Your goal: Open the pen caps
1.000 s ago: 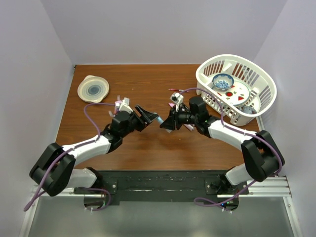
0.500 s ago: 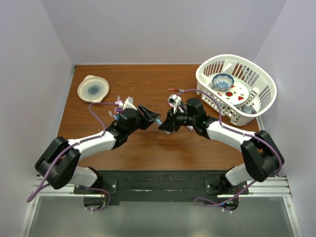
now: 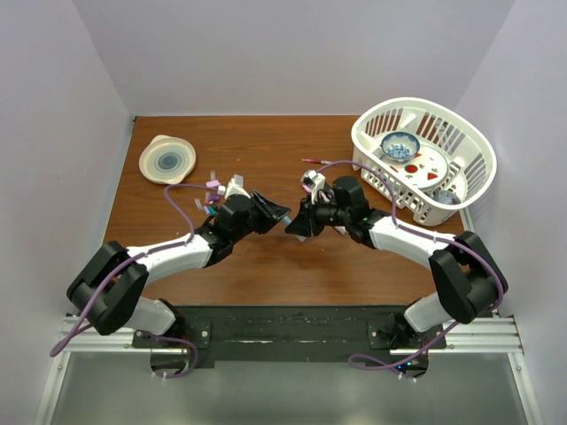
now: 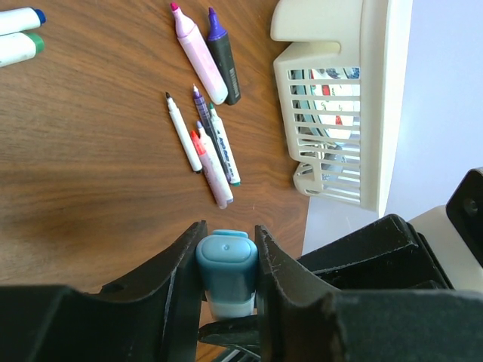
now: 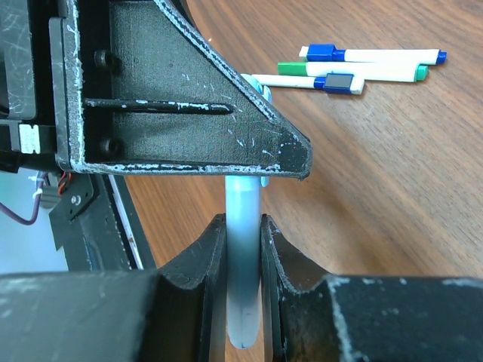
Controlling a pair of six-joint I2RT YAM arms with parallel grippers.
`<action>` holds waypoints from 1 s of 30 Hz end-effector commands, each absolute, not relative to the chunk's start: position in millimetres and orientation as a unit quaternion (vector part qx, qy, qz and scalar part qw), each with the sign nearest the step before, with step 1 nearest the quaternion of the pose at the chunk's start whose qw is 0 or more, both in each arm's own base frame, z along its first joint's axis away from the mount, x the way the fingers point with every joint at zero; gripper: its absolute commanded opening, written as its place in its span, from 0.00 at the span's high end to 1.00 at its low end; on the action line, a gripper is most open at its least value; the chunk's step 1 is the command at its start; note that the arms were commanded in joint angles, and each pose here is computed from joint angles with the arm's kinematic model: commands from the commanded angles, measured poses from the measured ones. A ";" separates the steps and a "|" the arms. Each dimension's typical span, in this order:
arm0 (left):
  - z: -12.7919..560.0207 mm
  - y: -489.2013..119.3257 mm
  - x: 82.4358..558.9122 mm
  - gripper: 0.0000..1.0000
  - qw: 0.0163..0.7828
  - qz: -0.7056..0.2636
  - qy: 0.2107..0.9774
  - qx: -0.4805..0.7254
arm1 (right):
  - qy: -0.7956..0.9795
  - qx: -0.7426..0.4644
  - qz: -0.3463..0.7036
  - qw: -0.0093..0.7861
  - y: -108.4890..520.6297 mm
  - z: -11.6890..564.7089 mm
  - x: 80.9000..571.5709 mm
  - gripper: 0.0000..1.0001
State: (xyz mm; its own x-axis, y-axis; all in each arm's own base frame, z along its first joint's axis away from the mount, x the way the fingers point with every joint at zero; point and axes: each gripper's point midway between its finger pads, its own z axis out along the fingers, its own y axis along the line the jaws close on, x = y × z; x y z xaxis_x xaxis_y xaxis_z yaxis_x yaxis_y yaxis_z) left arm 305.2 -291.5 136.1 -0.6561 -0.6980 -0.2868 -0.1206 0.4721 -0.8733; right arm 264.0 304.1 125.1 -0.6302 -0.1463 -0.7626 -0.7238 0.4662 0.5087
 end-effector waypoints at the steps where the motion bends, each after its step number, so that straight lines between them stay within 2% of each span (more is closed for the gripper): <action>1: 173.1 -269.3 328.6 1.00 0.385 -0.442 0.762 -0.276 | 0.772 -0.293 0.457 0.330 314.1 137.7 262.9 1.00; 5: 179.9 -178.5 369.3 1.00 0.429 -0.396 0.714 -0.387 | 0.759 -0.314 0.469 0.323 321.8 138.4 248.0 1.00; 11: 185.1 -86.9 384.7 1.00 0.470 -0.351 0.658 -0.473 | 0.763 -0.322 0.473 0.300 327.4 126.5 241.6 1.00; 16: 165.9 -63.1 377.2 1.00 0.472 -0.301 0.690 -0.459 | 0.759 -0.347 0.449 0.318 323.1 131.4 246.1 1.00; 18: 139.1 -49.5 369.9 1.00 0.451 -0.271 0.709 -0.469 | 0.722 -0.411 0.450 0.328 322.3 143.1 240.0 1.00; 23: 87.2 -19.3 358.6 1.00 0.414 -0.229 0.725 -0.500 | 0.688 -0.464 0.478 0.288 308.4 143.7 226.7 1.00; 26: 63.4 -11.8 355.4 0.96 0.396 -0.209 0.734 -0.510 | 0.687 -0.464 0.480 0.287 304.9 143.3 228.6 1.00; 30: 40.6 -10.9 359.1 0.84 0.372 -0.191 0.752 -0.510 | 0.687 -0.464 0.481 0.285 303.9 141.9 229.5 1.00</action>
